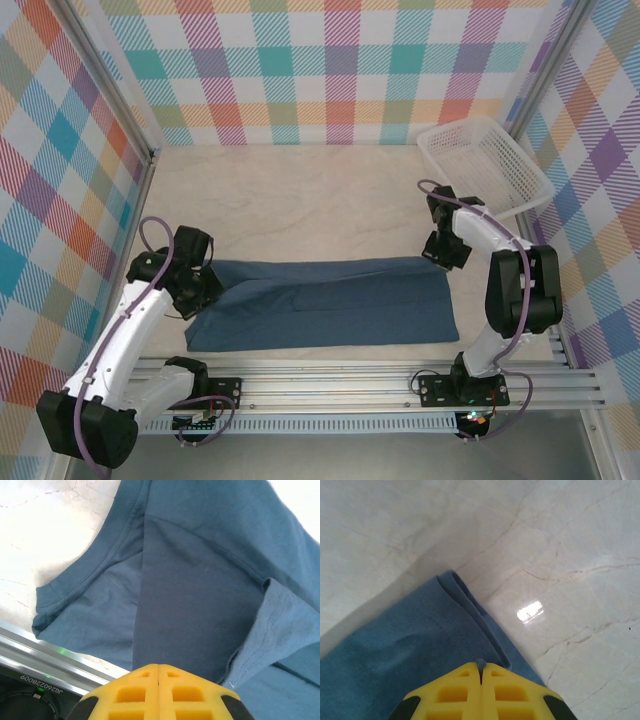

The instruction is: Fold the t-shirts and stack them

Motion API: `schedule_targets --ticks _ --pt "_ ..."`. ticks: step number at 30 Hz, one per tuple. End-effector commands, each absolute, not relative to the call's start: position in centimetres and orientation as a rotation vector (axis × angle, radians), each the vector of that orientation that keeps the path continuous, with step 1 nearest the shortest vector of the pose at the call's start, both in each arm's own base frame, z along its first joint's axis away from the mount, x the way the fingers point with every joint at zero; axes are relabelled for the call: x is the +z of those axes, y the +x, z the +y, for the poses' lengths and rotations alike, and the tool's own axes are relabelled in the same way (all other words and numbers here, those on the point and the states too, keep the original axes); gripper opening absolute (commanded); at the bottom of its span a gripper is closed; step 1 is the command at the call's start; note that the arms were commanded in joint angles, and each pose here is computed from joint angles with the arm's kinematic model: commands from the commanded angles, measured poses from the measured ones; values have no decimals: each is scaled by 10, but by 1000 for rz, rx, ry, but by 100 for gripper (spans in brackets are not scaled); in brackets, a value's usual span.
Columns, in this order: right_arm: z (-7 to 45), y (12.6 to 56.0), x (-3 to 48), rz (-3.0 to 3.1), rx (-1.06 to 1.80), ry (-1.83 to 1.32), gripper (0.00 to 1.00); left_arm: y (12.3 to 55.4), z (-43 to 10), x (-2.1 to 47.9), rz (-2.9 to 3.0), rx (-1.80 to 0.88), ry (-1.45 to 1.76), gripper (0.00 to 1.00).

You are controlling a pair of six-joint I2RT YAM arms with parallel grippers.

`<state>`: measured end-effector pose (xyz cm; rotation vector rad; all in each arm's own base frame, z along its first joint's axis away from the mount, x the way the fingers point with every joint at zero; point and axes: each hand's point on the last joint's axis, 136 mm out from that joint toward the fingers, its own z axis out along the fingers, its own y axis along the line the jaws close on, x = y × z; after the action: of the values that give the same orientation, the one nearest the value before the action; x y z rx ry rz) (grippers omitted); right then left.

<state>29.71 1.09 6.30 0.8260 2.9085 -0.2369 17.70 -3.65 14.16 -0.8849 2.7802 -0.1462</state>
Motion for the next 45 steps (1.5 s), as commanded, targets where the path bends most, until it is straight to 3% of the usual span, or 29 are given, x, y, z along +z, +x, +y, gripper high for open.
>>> schedule_targets --ticks 1,20,36,45 --pt "7 283 72 2899 -268 858 0 164 -33 144 2793 -107 -875 0" --pt "0 263 66 2943 -385 868 0 134 -44 144 2842 -139 -858 0" --pt "4 250 45 3038 -455 863 0 117 -44 96 2955 -13 -825 0" --pt "1 249 44 3044 -499 852 0 116 -45 93 2966 25 -808 0"
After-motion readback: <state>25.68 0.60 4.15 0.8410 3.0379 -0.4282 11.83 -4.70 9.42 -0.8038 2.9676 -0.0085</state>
